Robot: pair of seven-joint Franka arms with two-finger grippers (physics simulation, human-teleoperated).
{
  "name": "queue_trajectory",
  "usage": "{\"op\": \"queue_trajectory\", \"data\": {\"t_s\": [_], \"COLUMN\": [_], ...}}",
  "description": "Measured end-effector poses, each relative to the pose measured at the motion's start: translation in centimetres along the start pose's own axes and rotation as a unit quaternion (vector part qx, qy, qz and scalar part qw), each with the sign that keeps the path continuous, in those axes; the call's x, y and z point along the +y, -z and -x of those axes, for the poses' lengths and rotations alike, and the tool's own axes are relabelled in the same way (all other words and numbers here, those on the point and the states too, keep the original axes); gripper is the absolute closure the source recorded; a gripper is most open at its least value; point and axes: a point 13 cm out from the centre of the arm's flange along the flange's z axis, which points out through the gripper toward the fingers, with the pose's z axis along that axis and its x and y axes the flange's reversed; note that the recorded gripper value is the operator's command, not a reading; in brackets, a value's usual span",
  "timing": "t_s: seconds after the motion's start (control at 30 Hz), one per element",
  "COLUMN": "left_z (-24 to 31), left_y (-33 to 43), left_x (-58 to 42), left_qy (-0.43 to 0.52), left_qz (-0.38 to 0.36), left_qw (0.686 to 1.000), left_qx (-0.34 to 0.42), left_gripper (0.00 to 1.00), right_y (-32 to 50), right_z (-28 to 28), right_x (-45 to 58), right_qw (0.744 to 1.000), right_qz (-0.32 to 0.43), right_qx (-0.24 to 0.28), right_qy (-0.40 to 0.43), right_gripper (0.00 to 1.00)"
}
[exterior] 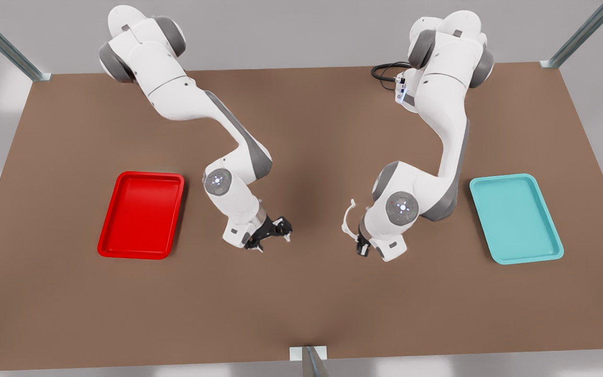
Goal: Take the drainage pipe clamp from the left arm, pass it to the right arm, and place it in the plate on the right side
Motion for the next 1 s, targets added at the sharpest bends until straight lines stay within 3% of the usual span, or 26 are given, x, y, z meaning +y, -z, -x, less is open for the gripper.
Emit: {"op": "queue_trajectory", "data": {"t_s": [0.23, 1.0], "left_z": [-6.7, -7.9], "left_y": [-4.2, -4.1], "left_x": [-0.9, -1.8], "left_qy": [0.063, 0.236], "left_qz": [-0.004, -0.026], "left_qw": [0.998, 0.971], "left_qx": [-0.006, 0.003], "left_gripper": [0.79, 0.79], "right_y": [1.4, -3.2], "right_z": [1.0, -3.0], "right_x": [5.8, 8.5], "right_qw": [0.998, 0.998], "right_qz": [0.032, 0.046], "right_qx": [-0.049, -0.039], "right_qy": [-0.001, -0.021], "right_gripper": [0.0, 0.0]}}
